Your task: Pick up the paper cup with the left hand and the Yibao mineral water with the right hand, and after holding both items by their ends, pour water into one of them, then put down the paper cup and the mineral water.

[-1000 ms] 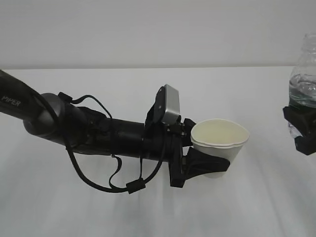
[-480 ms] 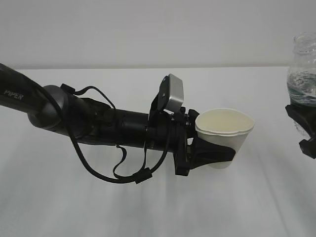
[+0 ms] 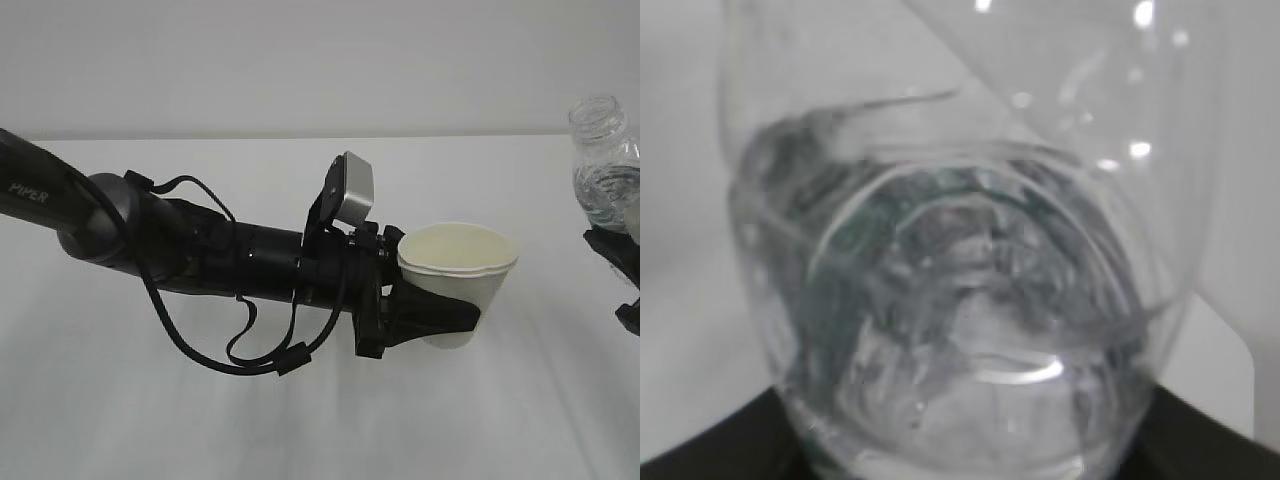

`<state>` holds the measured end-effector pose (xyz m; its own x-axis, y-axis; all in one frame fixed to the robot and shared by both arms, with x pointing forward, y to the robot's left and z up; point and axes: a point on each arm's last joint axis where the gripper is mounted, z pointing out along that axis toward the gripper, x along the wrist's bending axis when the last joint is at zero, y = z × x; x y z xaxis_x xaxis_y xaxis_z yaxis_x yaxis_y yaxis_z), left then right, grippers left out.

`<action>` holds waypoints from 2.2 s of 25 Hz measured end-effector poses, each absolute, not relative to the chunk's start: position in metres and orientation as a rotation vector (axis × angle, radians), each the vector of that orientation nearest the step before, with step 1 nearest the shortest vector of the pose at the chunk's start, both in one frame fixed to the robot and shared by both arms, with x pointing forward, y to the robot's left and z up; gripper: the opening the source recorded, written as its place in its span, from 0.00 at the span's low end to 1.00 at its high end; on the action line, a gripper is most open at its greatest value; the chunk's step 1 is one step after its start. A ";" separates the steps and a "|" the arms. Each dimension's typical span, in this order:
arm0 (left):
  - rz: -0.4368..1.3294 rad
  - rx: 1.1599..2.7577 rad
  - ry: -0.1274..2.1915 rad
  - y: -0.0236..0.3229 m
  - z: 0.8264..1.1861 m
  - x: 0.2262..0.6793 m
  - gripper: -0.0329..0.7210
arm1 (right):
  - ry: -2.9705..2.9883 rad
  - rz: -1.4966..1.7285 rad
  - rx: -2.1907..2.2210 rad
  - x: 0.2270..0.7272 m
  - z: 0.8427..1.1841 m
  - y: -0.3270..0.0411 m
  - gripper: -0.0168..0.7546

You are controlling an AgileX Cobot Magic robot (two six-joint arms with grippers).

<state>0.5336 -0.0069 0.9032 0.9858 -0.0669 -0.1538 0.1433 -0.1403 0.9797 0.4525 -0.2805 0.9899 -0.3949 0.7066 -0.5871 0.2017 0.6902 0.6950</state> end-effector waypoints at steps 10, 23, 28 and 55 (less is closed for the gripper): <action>-0.221 1.714 0.016 -0.020 0.903 0.519 0.62 | 1.960 0.575 0.678 0.461 1.001 -0.284 0.55; -0.163 1.696 0.005 -0.027 0.914 0.530 0.62 | 2.020 0.500 0.598 0.460 0.998 -0.285 0.55; -0.171 1.702 0.013 -0.027 0.910 0.530 0.62 | 2.052 0.455 0.545 0.459 0.997 -0.285 0.55; -0.174 1.704 0.014 -0.027 0.909 0.530 0.62 | 2.138 0.286 0.325 0.457 0.993 -0.287 0.55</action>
